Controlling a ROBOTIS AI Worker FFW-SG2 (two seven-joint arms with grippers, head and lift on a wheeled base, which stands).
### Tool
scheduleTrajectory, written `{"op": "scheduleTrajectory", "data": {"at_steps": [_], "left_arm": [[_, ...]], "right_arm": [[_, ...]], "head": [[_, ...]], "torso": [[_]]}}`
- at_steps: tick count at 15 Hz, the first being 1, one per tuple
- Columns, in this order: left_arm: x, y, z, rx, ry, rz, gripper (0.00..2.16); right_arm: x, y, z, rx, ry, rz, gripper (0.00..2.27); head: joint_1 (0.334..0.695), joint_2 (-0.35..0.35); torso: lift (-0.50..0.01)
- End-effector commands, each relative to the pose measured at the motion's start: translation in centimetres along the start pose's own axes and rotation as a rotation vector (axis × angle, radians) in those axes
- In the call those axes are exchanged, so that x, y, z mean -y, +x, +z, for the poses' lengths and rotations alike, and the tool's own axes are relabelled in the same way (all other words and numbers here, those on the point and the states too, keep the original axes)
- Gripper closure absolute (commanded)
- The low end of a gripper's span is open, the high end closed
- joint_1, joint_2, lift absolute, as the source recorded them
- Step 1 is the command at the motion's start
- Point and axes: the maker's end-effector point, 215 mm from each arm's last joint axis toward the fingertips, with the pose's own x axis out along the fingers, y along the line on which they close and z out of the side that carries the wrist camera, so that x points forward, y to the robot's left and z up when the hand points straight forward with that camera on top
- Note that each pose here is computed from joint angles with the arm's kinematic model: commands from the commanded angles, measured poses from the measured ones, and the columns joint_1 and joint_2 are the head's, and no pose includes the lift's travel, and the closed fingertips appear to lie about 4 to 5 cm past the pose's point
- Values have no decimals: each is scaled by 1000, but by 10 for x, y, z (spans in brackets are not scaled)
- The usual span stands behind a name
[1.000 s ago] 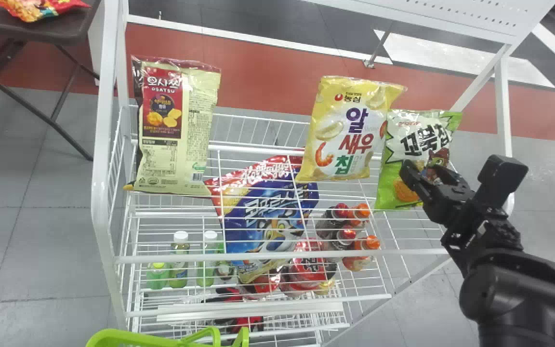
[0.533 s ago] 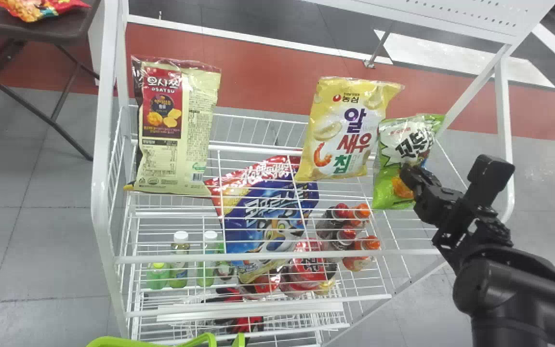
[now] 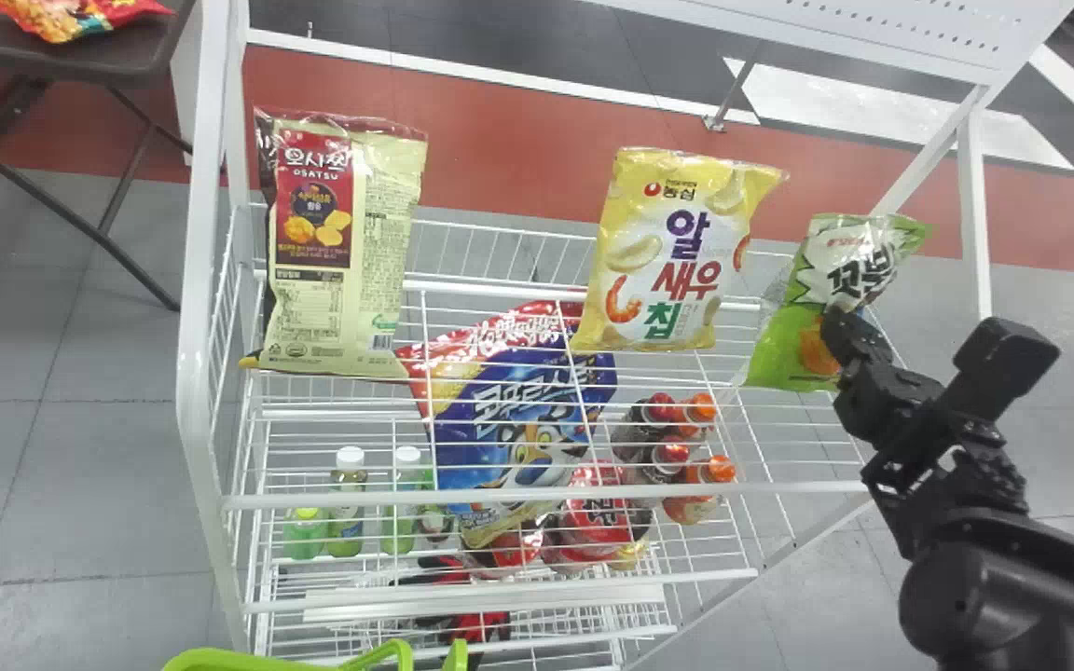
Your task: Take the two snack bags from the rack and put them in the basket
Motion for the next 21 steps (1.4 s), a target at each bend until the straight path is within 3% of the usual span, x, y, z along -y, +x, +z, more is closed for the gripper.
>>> {"op": "scheduleTrajectory", "data": {"at_steps": [1, 4, 7, 14, 21], "left_arm": [[-1, -1, 3, 6, 3, 2, 1636], [-2, 0, 7, 10, 7, 3, 1636], [-1, 0, 12, 14, 13, -1, 1632], [8, -2, 33, 52, 53, 0, 1636], [5, -2, 39, 65, 61, 38, 1636]], "right_arm": [[-17, -19, 19, 38, 19, 44, 2250], [-55, -61, 32, 43, 47, 134, 2250], [-96, -103, 10, -47, 74, 219, 2253], [-189, -224, -116, -659, 119, 470, 2253], [-241, -327, -181, -1025, 162, 622, 2253]], "head": [[695, -350], [695, -350], [695, -350], [695, -350], [695, -350]], "torso": [[-10], [-10], [-10], [-10], [-10]]}}
